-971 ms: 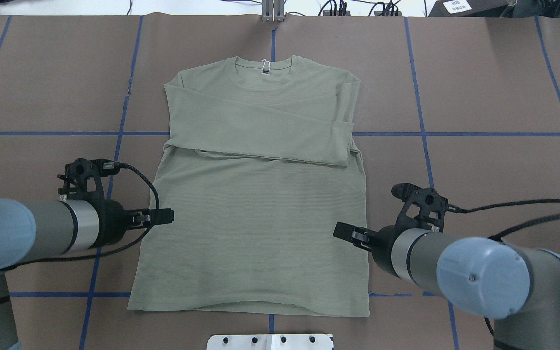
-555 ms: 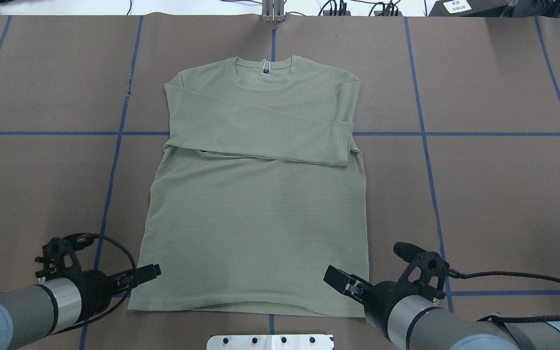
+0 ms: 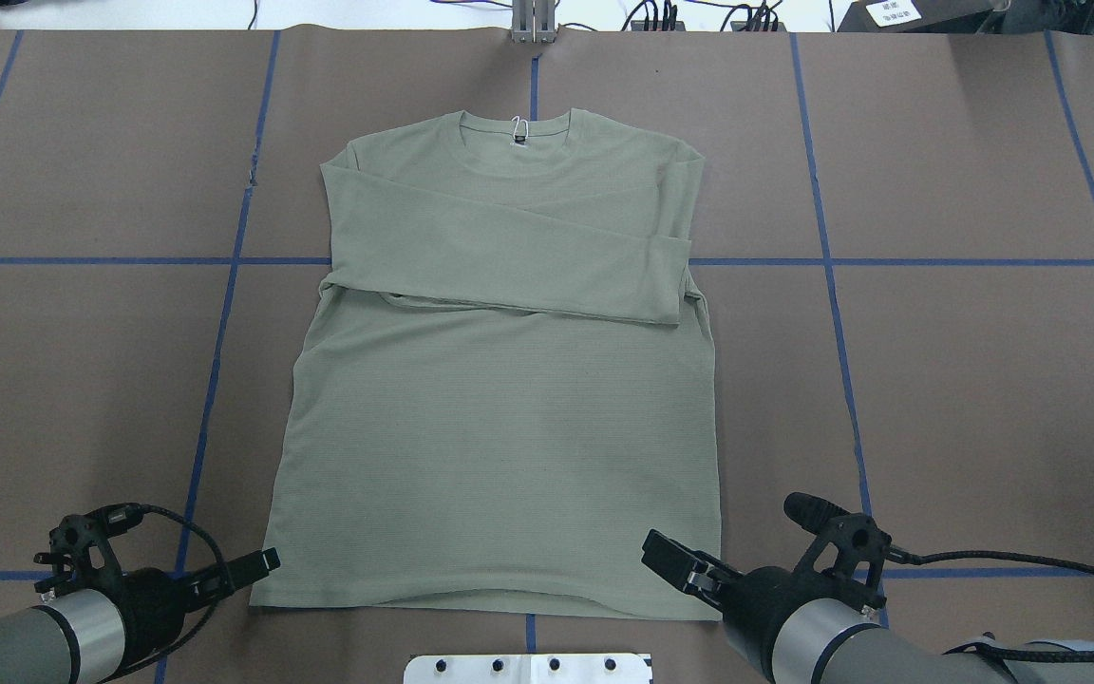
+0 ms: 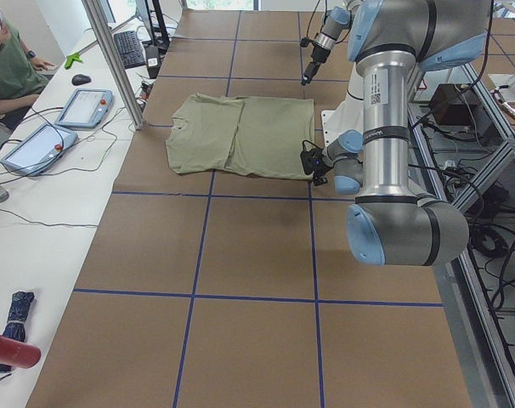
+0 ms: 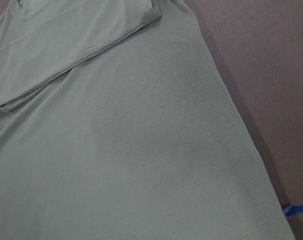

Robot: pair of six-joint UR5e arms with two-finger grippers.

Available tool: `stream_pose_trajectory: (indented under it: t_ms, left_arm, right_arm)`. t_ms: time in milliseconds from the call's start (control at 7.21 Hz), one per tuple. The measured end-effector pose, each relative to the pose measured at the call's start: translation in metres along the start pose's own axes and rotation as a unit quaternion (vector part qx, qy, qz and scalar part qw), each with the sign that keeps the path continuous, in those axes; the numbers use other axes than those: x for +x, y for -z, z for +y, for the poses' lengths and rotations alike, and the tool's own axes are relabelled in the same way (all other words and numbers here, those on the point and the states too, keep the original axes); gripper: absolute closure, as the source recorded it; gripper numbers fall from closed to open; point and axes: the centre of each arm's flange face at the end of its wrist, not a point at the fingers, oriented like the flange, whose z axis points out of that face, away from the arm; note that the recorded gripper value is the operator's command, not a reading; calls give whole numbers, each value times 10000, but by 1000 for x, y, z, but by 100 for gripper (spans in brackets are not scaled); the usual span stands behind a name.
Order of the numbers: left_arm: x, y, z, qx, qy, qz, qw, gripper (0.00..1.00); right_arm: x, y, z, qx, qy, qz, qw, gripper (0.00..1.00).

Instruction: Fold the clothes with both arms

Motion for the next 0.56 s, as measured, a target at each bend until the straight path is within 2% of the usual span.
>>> stream_pose_trajectory:
  t_ms: [555]
  left_arm:
    - [8, -12, 11, -97, 11, 54, 9999, 28]
  right_arm:
    - [1, -1, 0, 8, 9, 13, 10000, 3]
